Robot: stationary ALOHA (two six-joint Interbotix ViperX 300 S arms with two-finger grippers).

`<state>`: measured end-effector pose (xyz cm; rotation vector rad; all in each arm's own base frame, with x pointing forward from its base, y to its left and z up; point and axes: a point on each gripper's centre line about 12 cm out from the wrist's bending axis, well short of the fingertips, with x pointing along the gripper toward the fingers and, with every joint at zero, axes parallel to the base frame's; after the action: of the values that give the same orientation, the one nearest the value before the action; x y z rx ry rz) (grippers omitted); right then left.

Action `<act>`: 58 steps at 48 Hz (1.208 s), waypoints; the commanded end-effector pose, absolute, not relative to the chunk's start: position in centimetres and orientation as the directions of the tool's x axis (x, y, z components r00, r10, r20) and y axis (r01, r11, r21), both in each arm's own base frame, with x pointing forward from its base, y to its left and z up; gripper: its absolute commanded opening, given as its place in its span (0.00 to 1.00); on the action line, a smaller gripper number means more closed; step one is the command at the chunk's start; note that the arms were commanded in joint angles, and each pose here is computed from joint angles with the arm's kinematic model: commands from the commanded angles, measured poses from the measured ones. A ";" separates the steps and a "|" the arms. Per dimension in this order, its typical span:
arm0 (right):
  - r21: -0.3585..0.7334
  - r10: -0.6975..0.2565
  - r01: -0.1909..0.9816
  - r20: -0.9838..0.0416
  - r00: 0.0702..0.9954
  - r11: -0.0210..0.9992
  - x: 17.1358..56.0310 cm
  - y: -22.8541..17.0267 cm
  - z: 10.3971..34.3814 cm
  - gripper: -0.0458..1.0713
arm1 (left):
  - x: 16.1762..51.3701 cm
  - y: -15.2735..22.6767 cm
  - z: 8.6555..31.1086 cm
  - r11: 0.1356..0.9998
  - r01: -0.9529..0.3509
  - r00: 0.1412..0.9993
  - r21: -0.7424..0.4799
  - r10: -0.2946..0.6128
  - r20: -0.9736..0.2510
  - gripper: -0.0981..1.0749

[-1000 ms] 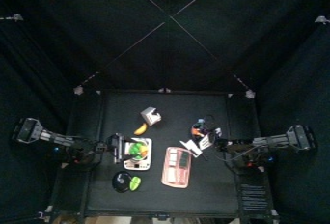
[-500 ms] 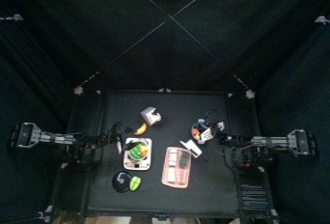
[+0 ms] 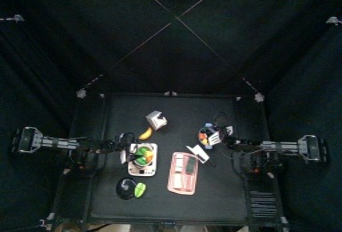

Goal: Grab corn bottom

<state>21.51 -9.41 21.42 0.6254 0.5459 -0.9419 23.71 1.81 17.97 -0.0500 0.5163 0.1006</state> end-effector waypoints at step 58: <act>0.189 -0.528 0.889 -0.746 0.406 0.417 22.4 -9.2 18.7 0.78 | 29.1 2.3 13.9 0.995 -0.095 0.785 0.025 0.091 -0.613 0.90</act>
<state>22.27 -9.23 18.41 0.6367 0.6689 -0.9807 28.58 2.00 13.28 -0.0057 0.6818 0.0919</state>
